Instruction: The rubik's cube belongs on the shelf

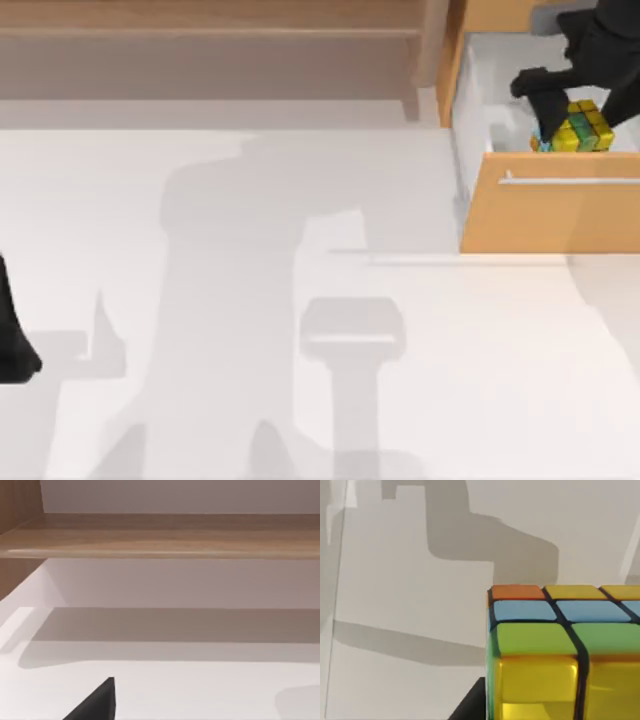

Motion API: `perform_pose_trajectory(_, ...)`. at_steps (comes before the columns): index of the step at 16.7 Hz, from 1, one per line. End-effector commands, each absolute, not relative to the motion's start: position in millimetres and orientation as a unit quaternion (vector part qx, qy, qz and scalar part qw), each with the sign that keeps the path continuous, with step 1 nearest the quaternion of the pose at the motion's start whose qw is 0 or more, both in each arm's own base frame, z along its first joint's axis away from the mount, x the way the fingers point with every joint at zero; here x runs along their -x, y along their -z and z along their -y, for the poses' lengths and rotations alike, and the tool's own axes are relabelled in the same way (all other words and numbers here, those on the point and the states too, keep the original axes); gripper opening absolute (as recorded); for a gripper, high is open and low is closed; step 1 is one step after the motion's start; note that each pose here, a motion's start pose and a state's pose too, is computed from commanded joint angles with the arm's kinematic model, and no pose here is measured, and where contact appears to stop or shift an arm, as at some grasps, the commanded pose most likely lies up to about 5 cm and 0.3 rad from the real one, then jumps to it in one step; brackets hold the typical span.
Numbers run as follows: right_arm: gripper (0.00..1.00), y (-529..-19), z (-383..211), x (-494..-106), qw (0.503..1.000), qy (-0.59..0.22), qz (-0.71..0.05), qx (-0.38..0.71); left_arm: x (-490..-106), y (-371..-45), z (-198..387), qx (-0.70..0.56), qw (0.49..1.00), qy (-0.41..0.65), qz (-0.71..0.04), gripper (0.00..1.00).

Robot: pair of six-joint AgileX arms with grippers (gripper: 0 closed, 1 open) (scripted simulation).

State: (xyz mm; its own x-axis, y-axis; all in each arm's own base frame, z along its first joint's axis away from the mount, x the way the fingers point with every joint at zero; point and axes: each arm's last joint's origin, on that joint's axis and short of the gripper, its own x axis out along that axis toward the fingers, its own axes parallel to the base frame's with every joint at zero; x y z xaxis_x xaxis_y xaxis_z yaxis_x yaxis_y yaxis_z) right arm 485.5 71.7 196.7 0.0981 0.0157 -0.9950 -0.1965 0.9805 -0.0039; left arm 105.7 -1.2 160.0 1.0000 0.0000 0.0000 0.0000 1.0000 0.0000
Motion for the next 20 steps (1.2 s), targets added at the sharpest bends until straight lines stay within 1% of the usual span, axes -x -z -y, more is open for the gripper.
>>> perform_pose_trajectory(2, 0.00, -212.2, -75.0, -479.5, 0.747, -0.068, -0.657, 0.074, -105.7, -160.0, 1.2, 0.000, 1.000, 0.000, 0.000, 1.00)
perform_pose_trajectory(5, 0.00, -250.8, -96.0, -462.7, 0.780, -0.068, -0.615, 0.095, -105.7, -160.0, 1.2, 0.000, 1.000, 0.000, 0.000, 1.00)
perform_pose_trajectory(9, 0.00, -286.6, -158.1, -433.1, 0.831, -0.091, -0.531, 0.135, -105.7, -160.0, 1.2, 0.000, 1.000, 0.000, 0.000, 1.00)
perform_pose_trajectory(12, 0.00, -294.4, -214.0, -411.9, 0.871, -0.115, -0.451, 0.157, -105.7, -160.0, 1.2, 0.000, 1.000, 0.000, 0.000, 1.00)
perform_pose_trajectory(15, 0.00, -294.3, -263.4, -396.4, 0.913, -0.127, -0.354, 0.158, -105.7, -160.0, 1.2, 0.000, 1.000, 0.000, 0.000, 1.00)
perform_pose_trajectory(20, 0.00, -283.7, -317.0, -385.2, 0.971, -0.106, -0.183, 0.113, -105.7, -160.0, 1.2, 0.000, 1.000, 0.000, 0.000, 1.00)
